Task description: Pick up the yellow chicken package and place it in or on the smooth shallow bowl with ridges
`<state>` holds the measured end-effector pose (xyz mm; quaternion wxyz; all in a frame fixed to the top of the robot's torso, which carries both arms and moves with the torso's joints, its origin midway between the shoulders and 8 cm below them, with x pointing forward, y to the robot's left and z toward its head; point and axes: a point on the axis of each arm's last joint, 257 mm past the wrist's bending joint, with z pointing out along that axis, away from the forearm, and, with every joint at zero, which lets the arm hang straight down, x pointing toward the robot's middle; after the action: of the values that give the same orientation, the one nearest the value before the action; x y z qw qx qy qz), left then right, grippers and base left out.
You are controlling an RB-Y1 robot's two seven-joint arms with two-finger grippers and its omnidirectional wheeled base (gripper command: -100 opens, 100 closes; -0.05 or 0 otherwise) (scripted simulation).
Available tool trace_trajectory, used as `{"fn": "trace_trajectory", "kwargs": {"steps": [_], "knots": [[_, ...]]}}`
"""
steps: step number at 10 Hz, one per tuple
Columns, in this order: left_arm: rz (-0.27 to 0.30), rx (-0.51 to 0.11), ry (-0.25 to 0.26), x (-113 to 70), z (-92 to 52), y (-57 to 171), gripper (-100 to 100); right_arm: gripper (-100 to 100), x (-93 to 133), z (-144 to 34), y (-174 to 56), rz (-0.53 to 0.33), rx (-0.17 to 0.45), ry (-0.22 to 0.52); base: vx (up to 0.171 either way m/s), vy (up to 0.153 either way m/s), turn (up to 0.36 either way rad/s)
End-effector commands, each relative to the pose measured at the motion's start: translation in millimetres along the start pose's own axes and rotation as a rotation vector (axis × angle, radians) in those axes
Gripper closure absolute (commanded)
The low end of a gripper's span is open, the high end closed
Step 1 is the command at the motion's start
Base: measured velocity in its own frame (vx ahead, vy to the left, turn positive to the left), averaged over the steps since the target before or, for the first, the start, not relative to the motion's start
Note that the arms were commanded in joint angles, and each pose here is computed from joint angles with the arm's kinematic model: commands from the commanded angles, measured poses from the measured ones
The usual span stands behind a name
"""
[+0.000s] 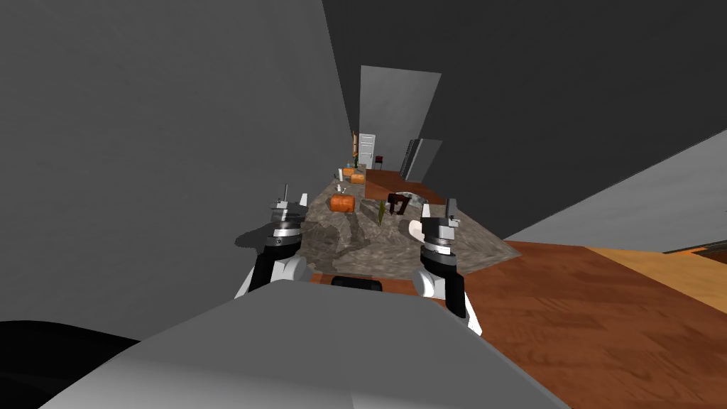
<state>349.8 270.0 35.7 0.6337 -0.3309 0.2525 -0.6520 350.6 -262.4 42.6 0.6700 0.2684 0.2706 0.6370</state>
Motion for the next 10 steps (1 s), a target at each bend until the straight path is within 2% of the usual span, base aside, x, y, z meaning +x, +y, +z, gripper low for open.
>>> {"fn": "trace_trajectory", "kwargs": {"steps": [1, 8, 9, 10], "knots": [[0.000, 0.000, 0.000, 0.0, 0.0, 0, 0, -100, 7, 1.5, -10, 0.073, 0.017, 0.012, 0.031, -0.045, 0.041], [0.000, 0.000, 0.000, 0.0, 0.0, 0, 0, -100, 40, 3.9, -73, 0.441, 0.117, 0.033, 0.027, -0.034, 0.057], [0.000, 0.000, 0.000, 0.0, 0.0, 0, 0, -100, 40, 3.6, -74, 0.446, 0.119, 0.032, 0.015, -0.021, 0.014], [0.000, 0.000, 0.000, 0.0, 0.0, 0, 0, -100, 45, 3.3, -84, 0.504, 0.139, 0.030, 0.012, -0.013, 0.024]]}}
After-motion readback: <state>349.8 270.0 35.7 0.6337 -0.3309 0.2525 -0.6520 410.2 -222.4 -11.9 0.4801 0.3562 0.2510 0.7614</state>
